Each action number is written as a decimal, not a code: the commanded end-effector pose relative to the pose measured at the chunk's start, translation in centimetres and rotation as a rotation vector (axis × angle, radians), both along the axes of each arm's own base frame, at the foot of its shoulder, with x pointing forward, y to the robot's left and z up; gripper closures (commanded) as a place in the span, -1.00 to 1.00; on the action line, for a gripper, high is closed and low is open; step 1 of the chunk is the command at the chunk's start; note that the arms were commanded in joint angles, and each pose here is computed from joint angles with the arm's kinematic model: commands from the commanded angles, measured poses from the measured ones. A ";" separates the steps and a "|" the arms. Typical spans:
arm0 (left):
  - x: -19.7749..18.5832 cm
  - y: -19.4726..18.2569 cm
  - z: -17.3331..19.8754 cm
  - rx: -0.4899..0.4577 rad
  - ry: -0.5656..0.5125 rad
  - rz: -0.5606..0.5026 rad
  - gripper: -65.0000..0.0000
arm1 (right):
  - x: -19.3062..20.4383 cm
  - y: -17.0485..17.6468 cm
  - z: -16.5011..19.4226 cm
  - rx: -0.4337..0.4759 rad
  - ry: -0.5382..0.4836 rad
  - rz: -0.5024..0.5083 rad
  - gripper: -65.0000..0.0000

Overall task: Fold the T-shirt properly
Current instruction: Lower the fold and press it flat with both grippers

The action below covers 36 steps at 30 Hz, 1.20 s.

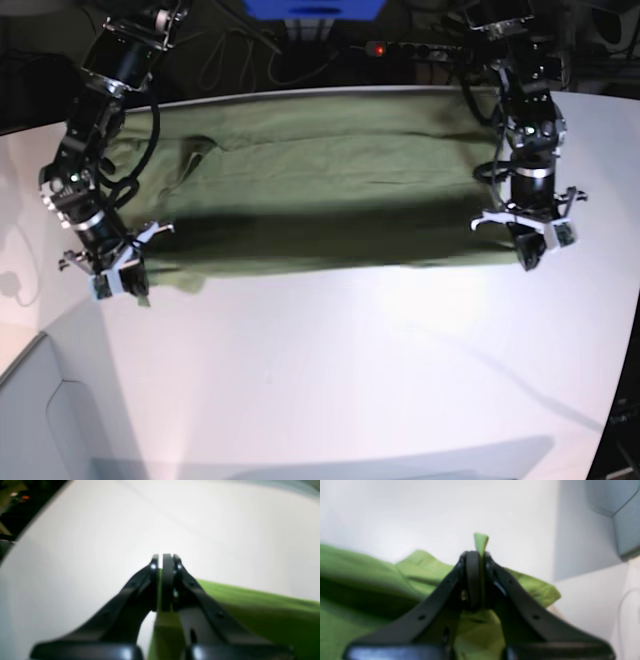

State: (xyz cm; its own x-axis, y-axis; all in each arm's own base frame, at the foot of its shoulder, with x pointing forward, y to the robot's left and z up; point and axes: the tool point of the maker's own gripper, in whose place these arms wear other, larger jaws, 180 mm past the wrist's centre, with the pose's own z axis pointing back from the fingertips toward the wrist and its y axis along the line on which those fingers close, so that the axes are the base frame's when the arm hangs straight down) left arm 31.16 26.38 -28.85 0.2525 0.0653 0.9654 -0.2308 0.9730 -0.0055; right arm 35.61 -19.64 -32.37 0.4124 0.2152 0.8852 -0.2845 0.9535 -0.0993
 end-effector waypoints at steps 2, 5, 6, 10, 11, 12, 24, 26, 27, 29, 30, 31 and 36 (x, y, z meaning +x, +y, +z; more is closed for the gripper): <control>0.9 0.1 2.0 0.018 -0.067 -0.002 1.00 | 1.2 0.2 2.4 0.003 -0.077 0.025 1.00; 1.1 0.1 2.3 0.019 -0.075 -0.004 1.00 | 1.6 0.4 2.7 0.010 -0.088 0.026 1.00; 1.1 0.1 2.3 0.019 -0.075 -0.004 1.00 | 1.6 0.7 2.7 0.018 -0.088 0.027 1.00; 0.8 -0.1 1.9 0.013 -0.066 -0.007 1.00 | 1.2 1.0 2.1 0.026 -0.077 0.028 1.00; 0.6 0.0 1.6 0.012 -0.058 -0.005 1.00 | 0.8 0.9 1.7 0.027 -0.067 0.027 1.00; 0.3 -0.1 1.3 0.012 -0.052 -0.005 1.00 | 0.5 0.9 1.3 0.029 -0.058 0.027 1.00; -2.5 0.2 -3.4 -0.013 0.079 0.007 1.00 | -1.9 1.6 -3.0 0.078 0.044 0.063 1.00; -3.0 0.1 -3.8 -0.015 0.093 0.006 1.00 | -2.3 1.5 -3.4 0.077 0.057 0.062 1.00; -3.2 0.0 -4.0 -0.015 0.100 0.004 1.00 | -2.5 1.5 -3.4 0.075 0.058 0.062 1.00; -3.8 -0.2 -4.5 -0.031 0.112 0.015 1.00 | -2.8 1.5 -3.6 0.072 0.064 0.062 1.00; -3.9 -0.4 -4.3 -0.032 0.108 0.014 1.00 | -2.8 1.4 -3.6 0.070 0.064 0.062 1.00; -4.1 -0.5 -4.1 -0.033 0.104 0.013 1.00 | -2.8 1.4 -3.7 0.071 0.066 0.062 1.00; -5.0 -1.2 -3.2 -0.019 0.097 -0.005 1.00 | -3.6 0.9 -3.5 0.042 0.068 0.065 1.00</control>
